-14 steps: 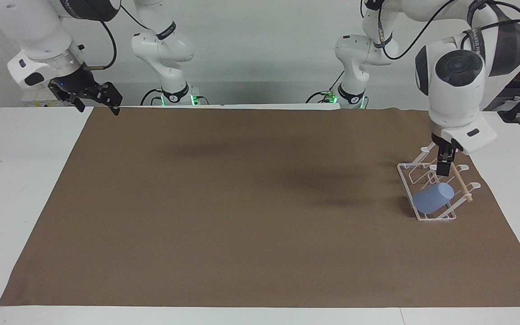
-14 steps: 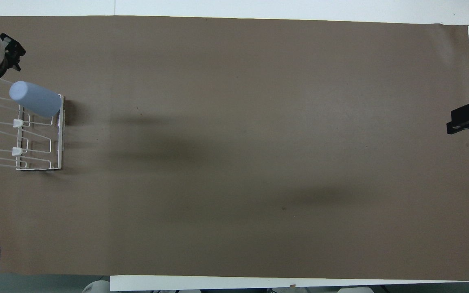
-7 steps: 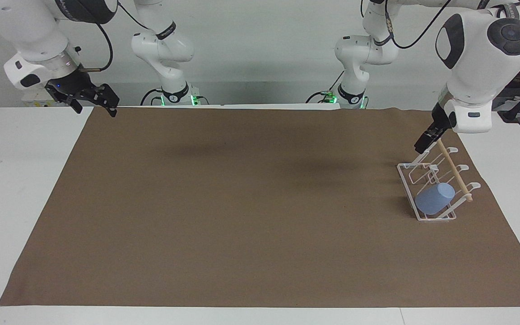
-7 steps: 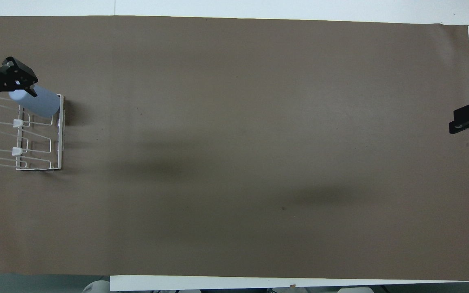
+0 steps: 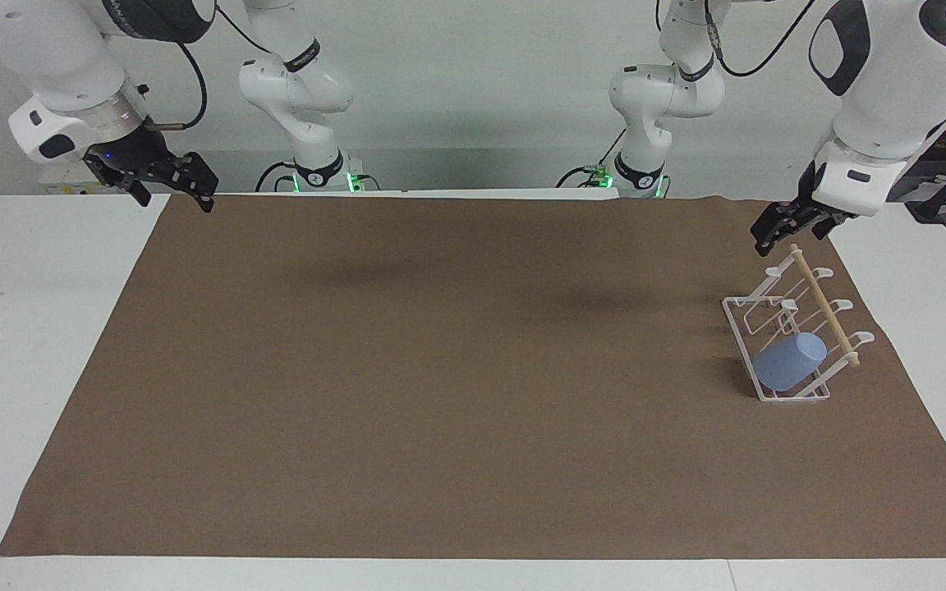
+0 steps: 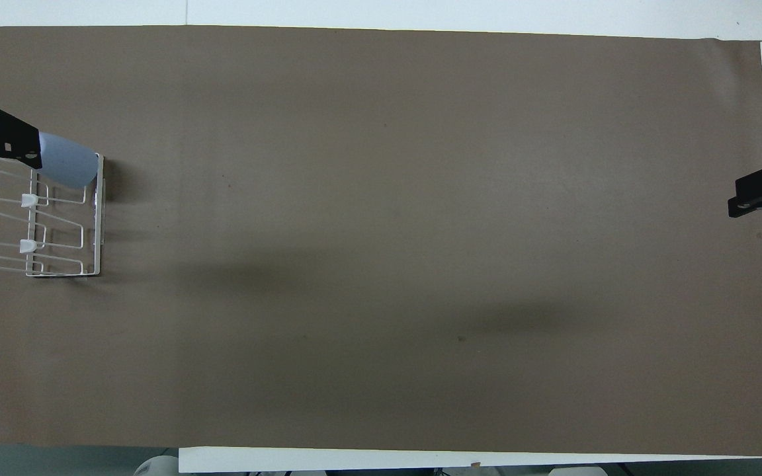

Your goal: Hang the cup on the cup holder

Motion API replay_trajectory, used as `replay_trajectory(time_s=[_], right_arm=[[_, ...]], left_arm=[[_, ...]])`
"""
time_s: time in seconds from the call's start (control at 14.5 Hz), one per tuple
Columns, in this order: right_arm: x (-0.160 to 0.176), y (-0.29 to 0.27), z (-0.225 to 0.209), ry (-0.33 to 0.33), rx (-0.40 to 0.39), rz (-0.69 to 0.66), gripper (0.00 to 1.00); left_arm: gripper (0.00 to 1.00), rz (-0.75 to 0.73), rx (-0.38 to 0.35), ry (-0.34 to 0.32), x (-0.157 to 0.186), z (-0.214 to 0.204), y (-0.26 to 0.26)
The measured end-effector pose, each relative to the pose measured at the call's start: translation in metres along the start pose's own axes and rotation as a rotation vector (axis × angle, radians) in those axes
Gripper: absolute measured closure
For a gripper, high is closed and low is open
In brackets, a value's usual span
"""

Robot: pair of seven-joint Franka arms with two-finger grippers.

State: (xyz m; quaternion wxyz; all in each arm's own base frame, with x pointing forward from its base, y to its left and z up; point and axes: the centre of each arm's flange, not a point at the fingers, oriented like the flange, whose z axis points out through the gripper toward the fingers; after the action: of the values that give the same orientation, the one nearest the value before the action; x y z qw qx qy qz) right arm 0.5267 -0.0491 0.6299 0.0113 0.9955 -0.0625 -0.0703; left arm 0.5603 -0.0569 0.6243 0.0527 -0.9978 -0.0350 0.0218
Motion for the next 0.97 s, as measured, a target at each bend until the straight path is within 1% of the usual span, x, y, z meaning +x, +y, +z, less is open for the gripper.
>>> replay_trajectory(time_s=[0.14,0.34,0.55,0.69,0.83,0.97], right_arm=[[0.000,0.000,0.000,0.000,0.000,0.000,0.00],[0.000,0.000,0.000,-0.001,0.000,0.000,0.00],[0.000,0.000,0.001,-0.001,0.000,0.000,0.00],[0.000,0.000,0.001,-0.001,0.000,0.000,0.00],[0.000,-0.001,0.001,-0.001,0.000,-0.001,0.00],[0.000,-0.001,0.001,-0.001,0.000,-0.002,0.00]], left_arm=[[0.00,0.029,-0.016,0.017,-0.004,-0.010,-0.023],[0.00,0.045,-0.081,0.029,-0.012,-0.021,-0.052],[0.00,0.063,-0.095,0.022,-0.016,-0.023,-0.047],[0.00,0.075,-0.093,-0.004,-0.019,-0.021,-0.041],[0.00,0.076,-0.094,-0.015,-0.021,-0.020,-0.041],[0.00,0.073,-0.120,-0.017,-0.021,-0.021,-0.039]])
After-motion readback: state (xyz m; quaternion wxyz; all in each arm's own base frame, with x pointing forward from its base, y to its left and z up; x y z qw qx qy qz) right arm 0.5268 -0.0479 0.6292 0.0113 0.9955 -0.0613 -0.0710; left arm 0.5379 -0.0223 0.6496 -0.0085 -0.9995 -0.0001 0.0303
